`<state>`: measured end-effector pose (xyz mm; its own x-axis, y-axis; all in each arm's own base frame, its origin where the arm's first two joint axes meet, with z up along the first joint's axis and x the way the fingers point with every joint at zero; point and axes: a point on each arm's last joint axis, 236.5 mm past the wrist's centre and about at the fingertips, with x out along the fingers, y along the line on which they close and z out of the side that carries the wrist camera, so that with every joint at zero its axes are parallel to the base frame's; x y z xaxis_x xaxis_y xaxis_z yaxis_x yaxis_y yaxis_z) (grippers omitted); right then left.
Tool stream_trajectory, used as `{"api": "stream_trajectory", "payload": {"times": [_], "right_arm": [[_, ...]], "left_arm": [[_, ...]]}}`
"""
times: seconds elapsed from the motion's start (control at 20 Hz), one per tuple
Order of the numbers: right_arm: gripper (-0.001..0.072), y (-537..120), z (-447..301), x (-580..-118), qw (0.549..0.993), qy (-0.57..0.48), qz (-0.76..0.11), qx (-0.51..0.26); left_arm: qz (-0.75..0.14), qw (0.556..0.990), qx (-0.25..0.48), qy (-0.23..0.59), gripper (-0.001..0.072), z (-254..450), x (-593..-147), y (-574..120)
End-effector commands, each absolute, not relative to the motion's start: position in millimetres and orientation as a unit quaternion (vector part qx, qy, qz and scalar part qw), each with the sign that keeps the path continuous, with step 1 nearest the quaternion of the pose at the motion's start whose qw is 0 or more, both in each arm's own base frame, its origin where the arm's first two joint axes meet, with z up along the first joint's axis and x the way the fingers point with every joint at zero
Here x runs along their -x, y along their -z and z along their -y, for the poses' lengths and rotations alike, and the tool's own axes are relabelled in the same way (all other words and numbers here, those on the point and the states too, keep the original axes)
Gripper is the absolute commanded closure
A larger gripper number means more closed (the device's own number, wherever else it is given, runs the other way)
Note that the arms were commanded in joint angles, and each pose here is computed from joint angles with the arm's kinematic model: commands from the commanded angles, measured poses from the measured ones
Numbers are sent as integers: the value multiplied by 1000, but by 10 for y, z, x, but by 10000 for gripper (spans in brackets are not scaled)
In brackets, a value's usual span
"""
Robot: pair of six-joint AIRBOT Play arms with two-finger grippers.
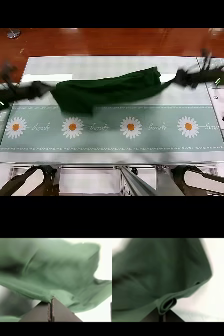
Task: Fold the shirts.
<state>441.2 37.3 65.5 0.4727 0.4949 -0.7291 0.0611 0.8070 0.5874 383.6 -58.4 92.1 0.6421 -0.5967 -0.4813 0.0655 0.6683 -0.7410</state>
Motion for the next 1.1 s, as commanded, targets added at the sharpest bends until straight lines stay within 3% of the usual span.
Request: {"api": "stream_trajectory", "payload": {"times": [0.0,0.2,0.35,0.5,0.65,0.8,1.05], "right_arm": [[679,-2435,-262,-4630,902,-154,-358,-187],[679,-4213,-325,-4006,968,-152,-173,-100],[679,-4861,-356,-3252,988,-122,-81,-57],[679,-5147,-337,-2484,996,-79,-34,-13],[679,-5196,-299,-1908,999,-41,-19,1],[679,-5026,-316,-1629,999,-30,-39,-1],[679,-3962,-332,-2000,979,-54,-192,-45]], "left_arm": [[-158,916,279,244,694,507,-4079,-2891],[6,962,139,235,694,516,-3554,-4535],[57,980,57,181,694,531,-2887,-5138],[99,993,3,65,694,314,-2280,-5392],[92,995,-41,-18,694,190,-1804,-5327],[72,995,-56,-25,694,252,-1601,-5185],[-58,996,24,55,694,360,-2103,-4292]]}}
